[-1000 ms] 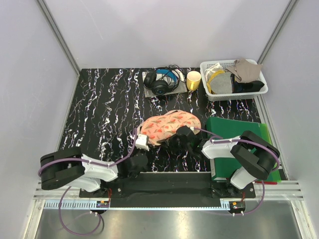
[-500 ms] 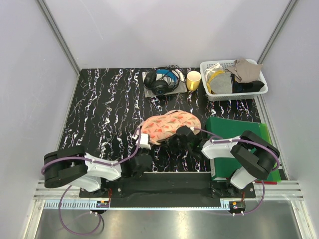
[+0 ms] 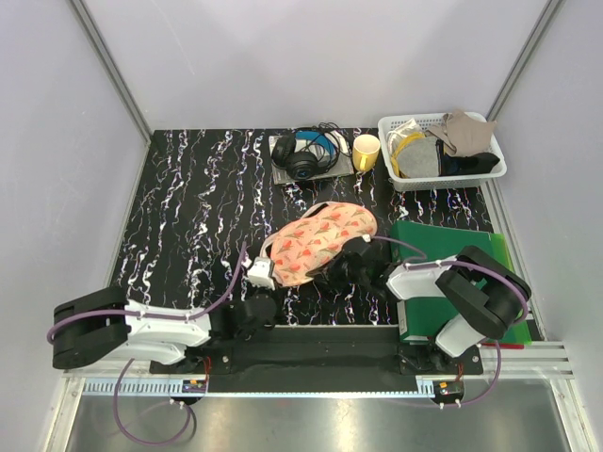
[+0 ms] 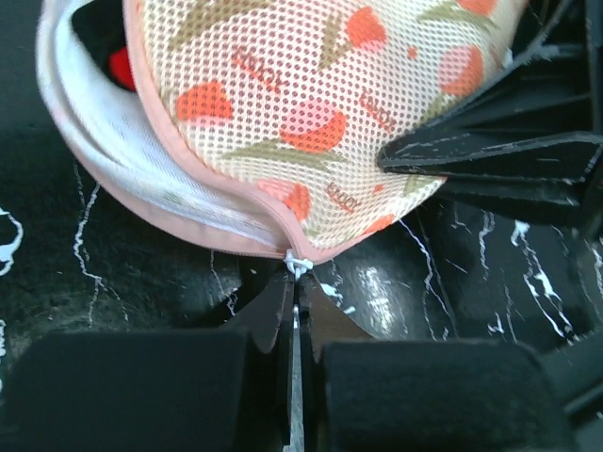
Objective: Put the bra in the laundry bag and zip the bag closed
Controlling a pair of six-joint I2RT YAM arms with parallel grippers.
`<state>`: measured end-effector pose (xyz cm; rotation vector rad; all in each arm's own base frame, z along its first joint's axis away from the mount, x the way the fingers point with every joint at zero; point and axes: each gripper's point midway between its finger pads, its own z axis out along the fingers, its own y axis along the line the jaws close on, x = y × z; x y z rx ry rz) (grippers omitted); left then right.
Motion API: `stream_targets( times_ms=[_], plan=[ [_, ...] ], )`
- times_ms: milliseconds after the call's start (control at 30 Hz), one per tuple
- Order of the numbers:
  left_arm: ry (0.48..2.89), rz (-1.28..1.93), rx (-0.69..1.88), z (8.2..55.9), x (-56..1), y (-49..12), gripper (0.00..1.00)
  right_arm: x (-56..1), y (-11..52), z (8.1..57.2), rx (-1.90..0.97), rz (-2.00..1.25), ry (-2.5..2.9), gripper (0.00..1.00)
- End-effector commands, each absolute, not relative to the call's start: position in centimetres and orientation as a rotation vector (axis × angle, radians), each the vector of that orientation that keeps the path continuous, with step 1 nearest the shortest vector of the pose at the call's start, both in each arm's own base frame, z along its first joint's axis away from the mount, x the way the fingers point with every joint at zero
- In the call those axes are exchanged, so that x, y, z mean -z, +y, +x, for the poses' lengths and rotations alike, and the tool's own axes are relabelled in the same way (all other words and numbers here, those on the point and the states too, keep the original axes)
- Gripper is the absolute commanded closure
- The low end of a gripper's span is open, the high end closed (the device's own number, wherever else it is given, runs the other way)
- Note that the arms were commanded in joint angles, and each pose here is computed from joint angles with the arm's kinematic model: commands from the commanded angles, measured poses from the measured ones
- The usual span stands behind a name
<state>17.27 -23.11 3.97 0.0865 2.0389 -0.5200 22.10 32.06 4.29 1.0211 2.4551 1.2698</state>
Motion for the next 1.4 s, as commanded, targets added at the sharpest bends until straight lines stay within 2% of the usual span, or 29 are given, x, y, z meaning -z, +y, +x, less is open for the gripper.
stream_targets(
  times_ms=[0,133,200,233,333,433,533,700,933,967,1000,1100,1233,1367],
  plan=[
    [2.081,0.175,0.51,16.3,-2.8,-22.4,1.0,-3.4,29.1,24.2,-1.112,0.72,2.505,1.0],
    [2.081,0.31,0.61,15.2,-3.3,-24.6,1.0,-3.3,28.7,24.8,-0.997,0.449,2.609,0.98],
    [2.061,0.366,0.709,14.6,-4.5,-26.6,1.0,-3.2,27.8,24.4,-0.894,0.392,2.664,0.8],
    [2.049,0.372,0.75,14.6,-5.2,-27.4,1.0,-3.5,27.6,24.0,-0.896,0.379,2.676,0.65],
    [2.037,0.351,0.84,14.7,-6.7,-29.4,1.0,-4.4,27.3,22.7,-0.951,0.421,2.67,0.42],
    [2.028,0.315,0.923,15.0,-7.4,-31.0,1.0,-5.1,26.7,21.1,-1.004,0.479,2.657,0.35],
    [2.03,0.287,0.988,15.3,-7.8,-32.5,1.0,-5.9,26.3,19.9,-1.072,0.555,2.615,0.33],
    [2.032,0.256,1.083,14.9,-8.0,-34.1,1.0,-6.4,26.4,19.8,-1.15,0.654,2.531,0.34],
    [2.03,0.246,1.153,14.6,-8.9,-35.5,1.0,-6.2,29.3,20.5,-1.253,0.656,2.5,0.43],
    [2.029,0.249,1.154,14.6,-9.0,-35.6,1.0,-5.9,29.3,20.6,-1.253,0.684,2.492,0.51],
    [2.03,0.244,1.15,14.7,-9.0,-35.6,1.0,-5.7,29.2,20.7,-1.251,0.697,2.486,0.65],
    [2.081,0.185,1.088,15.4,-8.2,-34.4,1.0,-4.9,28.0,20.9,-1.174,0.733,2.469,0.83],
    [2.209,0.108,0.933,16.4,-5.2,-30.8,1.0,-4.4,25.9,21.3,-1.095,0.711,2.466,0.99],
    [2.298,-0.011,0.804,17.3,-2.8,-26.1,1.0,-4.6,25.4,21.4,-1.082,0.53,2.504,1.0]
  ],
)
